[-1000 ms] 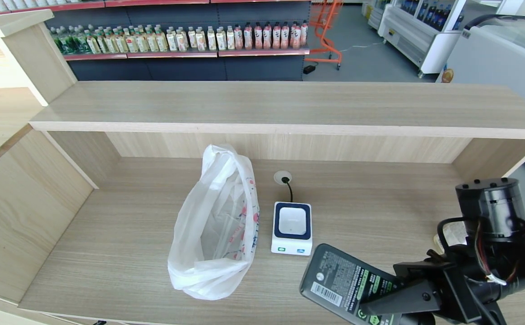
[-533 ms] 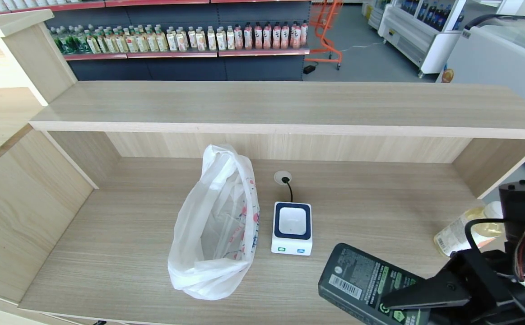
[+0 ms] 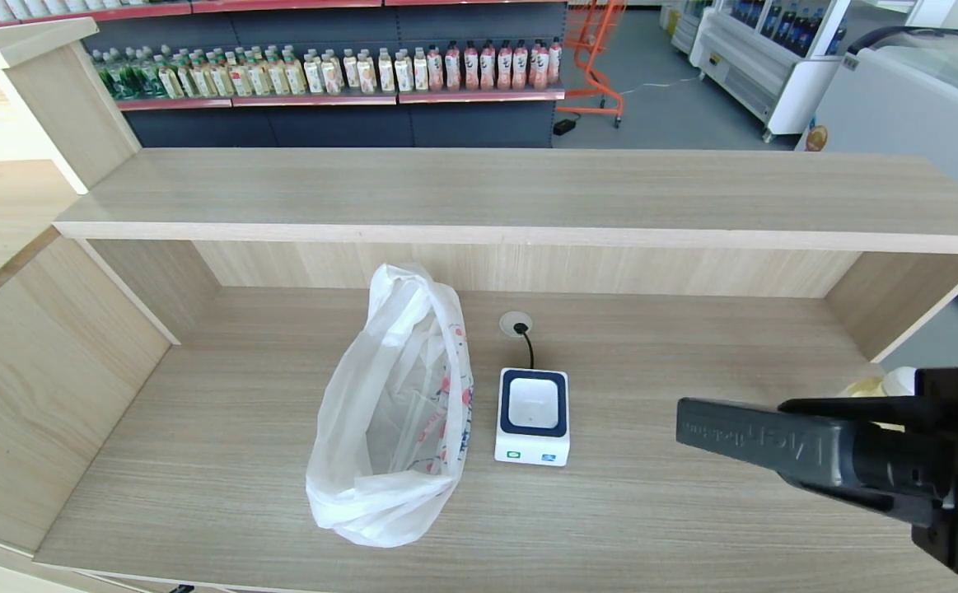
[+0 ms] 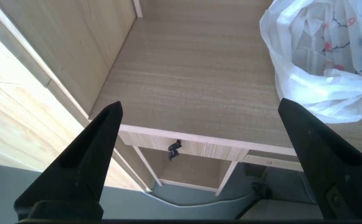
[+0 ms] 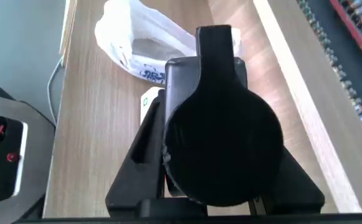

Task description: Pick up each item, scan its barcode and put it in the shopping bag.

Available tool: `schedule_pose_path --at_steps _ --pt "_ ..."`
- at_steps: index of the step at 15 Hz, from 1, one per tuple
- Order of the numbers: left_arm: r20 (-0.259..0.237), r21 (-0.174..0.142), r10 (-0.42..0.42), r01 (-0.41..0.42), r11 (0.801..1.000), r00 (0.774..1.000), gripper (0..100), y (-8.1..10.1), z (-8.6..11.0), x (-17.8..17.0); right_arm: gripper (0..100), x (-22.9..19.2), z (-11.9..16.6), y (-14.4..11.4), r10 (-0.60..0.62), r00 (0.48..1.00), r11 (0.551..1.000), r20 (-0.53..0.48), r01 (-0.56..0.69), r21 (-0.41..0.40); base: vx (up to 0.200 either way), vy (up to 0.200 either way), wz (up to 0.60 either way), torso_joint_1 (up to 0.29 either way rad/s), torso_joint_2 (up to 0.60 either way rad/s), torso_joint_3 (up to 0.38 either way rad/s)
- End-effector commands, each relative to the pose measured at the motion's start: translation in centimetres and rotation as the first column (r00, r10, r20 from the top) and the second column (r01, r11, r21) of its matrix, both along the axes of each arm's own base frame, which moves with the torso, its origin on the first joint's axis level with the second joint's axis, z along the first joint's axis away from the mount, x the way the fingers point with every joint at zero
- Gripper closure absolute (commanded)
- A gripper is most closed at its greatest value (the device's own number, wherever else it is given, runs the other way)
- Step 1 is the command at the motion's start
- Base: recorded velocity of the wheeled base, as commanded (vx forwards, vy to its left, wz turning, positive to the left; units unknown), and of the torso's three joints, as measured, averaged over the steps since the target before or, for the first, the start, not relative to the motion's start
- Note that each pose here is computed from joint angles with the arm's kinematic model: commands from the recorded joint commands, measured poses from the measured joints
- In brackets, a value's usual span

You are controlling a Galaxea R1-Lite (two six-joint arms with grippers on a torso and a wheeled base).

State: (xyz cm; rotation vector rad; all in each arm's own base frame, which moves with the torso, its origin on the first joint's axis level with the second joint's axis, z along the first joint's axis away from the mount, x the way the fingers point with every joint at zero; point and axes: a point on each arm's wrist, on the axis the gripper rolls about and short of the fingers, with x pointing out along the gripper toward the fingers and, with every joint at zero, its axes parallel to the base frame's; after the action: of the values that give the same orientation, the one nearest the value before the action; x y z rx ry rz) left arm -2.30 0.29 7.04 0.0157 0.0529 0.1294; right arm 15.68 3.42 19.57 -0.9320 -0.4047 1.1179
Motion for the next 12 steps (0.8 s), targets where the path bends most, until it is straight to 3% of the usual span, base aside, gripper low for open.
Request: schedule_pose_path --at_steps 1,4,5,6,7,9,11,12 --pt "0.000 0.000 0.001 -0.001 1.000 1.000 0 0.0 0.0 0.0 100 -0.2 -0.6 -1.4 -0.119 0.979 0.990 -0.167 0.130 0.052 0.000 0.000 0.00 0.000 0.00 0.000" --pt "0.000 0.000 0.001 -0.001 1.000 1.000 0 0.0 0.0 0.0 100 -0.2 -0.8 -2.2 -0.174 0.929 0.971 -0.325 0.217 0.101 0.000 0.000 0.00 0.000 0.00 0.000" --pt "0.000 0.000 0.001 -0.001 1.000 1.000 0 0.0 0.0 0.0 100 0.4 -0.9 -2.2 -0.174 0.877 0.955 -0.448 0.261 0.140 0.000 0.000 0.00 0.000 0.00 0.000" --pt "0.000 0.000 0.001 -0.001 1.000 1.000 0 0.0 0.0 0.0 100 1.8 -0.4 -2.0 -0.145 0.789 0.930 -0.597 0.314 0.189 0.000 0.000 0.00 0.000 0.00 0.000" --pt "0.000 0.000 0.001 -0.001 1.000 1.000 0 0.0 0.0 0.0 100 2.8 -0.2 -1.3 -0.085 0.688 0.912 -0.721 0.346 0.222 0.000 0.000 0.00 0.000 0.00 0.000" --pt "0.000 0.000 0.001 -0.001 1.000 1.000 0 0.0 0.0 0.0 100 6.2 -0.1 0.4 -0.022 0.384 0.819 -0.923 0.536 0.203 0.000 0.000 0.00 0.000 0.00 0.000" --pt "0.000 0.000 0.001 -0.001 1.000 1.000 0 0.0 0.0 0.0 100 9.9 -1.7 3.7 -0.001 0.093 0.658 -0.996 0.750 0.069 0.000 0.000 0.00 0.000 0.00 0.000" --pt "0.000 0.000 0.001 -0.001 1.000 1.000 0 0.0 0.0 0.0 100 10.8 -2.8 5.5 0.019 0.007 0.598 -1.000 0.801 0.017 0.000 0.000 0.00 0.000 0.00 0.000"
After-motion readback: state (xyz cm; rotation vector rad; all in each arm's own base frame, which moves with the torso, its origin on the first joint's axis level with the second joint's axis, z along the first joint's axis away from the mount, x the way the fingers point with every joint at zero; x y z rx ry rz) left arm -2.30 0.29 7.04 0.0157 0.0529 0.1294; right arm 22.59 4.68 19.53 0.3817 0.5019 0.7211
